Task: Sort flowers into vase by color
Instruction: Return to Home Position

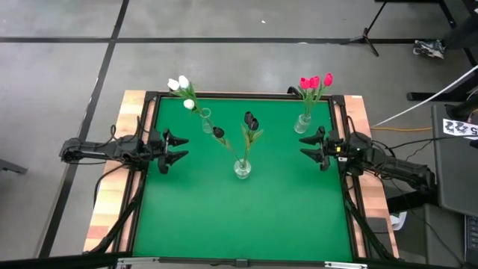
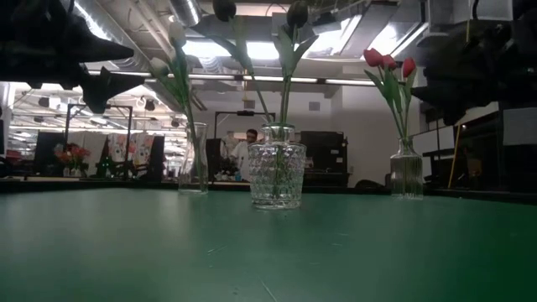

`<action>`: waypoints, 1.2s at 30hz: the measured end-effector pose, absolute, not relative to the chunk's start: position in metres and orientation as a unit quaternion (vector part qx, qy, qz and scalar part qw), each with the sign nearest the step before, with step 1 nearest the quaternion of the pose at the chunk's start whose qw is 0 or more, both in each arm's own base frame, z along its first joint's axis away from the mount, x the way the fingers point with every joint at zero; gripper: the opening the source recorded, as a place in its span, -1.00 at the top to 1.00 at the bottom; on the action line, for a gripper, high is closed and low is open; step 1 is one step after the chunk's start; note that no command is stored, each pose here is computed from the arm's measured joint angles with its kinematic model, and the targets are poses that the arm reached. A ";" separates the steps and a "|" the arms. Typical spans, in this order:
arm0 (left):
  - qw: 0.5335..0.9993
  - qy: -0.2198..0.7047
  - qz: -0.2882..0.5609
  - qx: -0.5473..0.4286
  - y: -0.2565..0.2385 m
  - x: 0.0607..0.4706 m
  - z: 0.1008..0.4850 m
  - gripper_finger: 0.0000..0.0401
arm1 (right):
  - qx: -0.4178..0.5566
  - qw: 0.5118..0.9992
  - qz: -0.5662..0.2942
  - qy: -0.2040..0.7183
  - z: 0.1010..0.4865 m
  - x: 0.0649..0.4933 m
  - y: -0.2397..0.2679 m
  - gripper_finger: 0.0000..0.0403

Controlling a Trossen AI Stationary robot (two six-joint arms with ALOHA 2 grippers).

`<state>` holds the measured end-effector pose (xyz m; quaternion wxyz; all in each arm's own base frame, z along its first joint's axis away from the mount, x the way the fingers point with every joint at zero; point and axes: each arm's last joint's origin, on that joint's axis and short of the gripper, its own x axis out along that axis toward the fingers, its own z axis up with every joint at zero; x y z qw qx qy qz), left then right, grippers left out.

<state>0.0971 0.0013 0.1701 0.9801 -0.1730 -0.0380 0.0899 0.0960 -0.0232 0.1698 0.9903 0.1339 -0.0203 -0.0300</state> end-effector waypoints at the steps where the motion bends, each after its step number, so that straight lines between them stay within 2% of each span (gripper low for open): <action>1: 0.980 -0.038 0.090 -0.173 0.001 0.097 0.170 -0.32 | 0.134 0.990 -0.030 -0.019 0.170 0.096 -0.023 -0.12; 36: 0.980 -0.038 0.089 -0.172 0.001 0.097 0.170 -0.32 | 0.117 0.992 -0.037 -0.009 0.167 0.097 -0.024 -0.12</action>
